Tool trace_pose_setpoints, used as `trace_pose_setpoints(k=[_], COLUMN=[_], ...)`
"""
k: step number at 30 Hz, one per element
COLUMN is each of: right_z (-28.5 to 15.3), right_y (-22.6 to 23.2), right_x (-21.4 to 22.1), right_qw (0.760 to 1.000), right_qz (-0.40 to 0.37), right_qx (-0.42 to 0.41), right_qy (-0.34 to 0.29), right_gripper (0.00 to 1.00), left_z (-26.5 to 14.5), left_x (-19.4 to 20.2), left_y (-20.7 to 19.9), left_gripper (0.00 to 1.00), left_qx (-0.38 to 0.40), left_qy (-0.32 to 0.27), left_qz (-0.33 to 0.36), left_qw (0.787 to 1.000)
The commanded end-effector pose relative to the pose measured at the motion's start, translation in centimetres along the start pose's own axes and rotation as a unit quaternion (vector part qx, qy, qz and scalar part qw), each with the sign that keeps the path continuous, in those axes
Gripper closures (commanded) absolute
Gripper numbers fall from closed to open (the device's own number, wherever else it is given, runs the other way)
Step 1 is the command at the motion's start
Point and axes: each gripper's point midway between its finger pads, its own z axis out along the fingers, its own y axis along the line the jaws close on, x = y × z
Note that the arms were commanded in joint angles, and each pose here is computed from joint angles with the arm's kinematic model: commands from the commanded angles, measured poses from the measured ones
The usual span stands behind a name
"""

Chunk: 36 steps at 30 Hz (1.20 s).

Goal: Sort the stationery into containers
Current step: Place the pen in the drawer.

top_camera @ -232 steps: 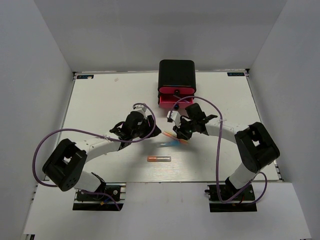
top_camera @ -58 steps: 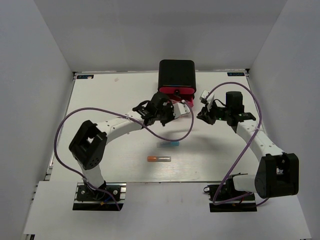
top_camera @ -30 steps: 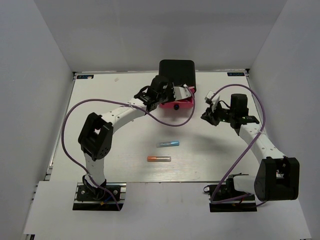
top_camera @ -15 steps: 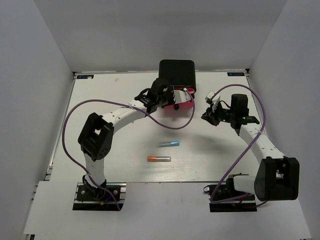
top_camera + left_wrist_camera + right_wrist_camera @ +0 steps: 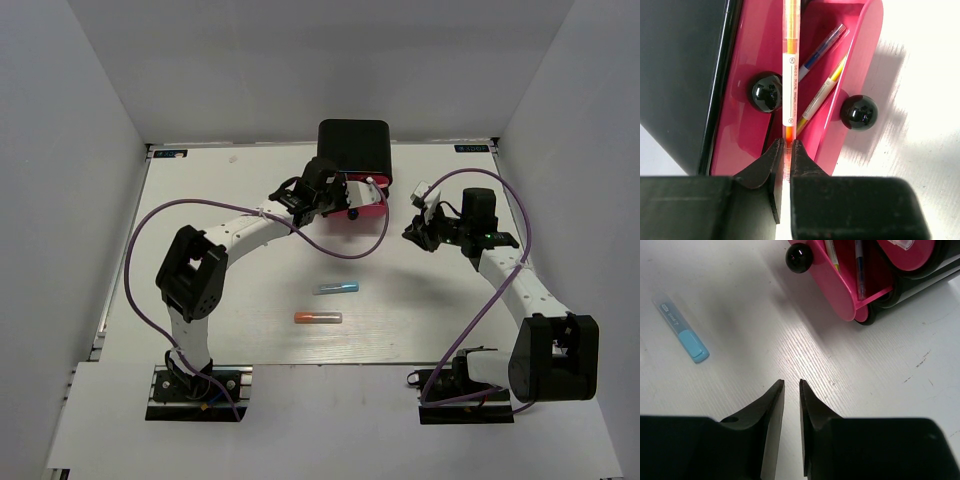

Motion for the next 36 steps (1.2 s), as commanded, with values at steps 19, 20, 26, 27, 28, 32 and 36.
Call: trace_pose_setpoints(k=[19,20,26,27,28,32,36], right_z=[-0.2,-0.2,0.1,0.3,0.5,1.7,2.5], right_y=[0.0,-0.1,1.7,1.6,1.6,-0.3,-0.1], right_x=[-0.7,-0.7,-1.9,-1.8,-1.7,-2.4,-3.1], right_qw=[1.000,1.000,0.992,0.990,0.989,0.987,0.980], right_qz=[-0.015,-0.016,-0.090,-0.110,-0.115,-0.130,-0.153], right_qx=[-0.001,0.000,-0.063,-0.066,-0.071,-0.076,-0.106], right_qy=[-0.014,-0.014,-0.053,-0.055,-0.056,-0.058,-0.073], right_gripper=[0.71,0.71,0.70,0.70,0.70,0.74,0.80], left_z=[-1.7,-1.7,-5.0,-5.5,-6.3,-9.2,-12.1], left_x=[-2.3,-2.2,-5.2,-5.5,-5.8,-6.0,-5.9], left_y=[1.7,1.8,5.3,5.5,6.0,6.4,5.8], left_gripper=[0.52,0.50,0.45,0.44,0.44,0.38,0.34], left_qx=[-0.045,-0.048,-0.105,-0.110,-0.120,-0.145,-0.160], left_qy=[-0.030,-0.026,-0.061,-0.068,-0.071,-0.082,-0.098], left_qz=[0.010,0.009,-0.018,-0.024,-0.034,-0.077,-0.175], left_qw=[0.999,0.998,0.992,0.991,0.990,0.983,0.967])
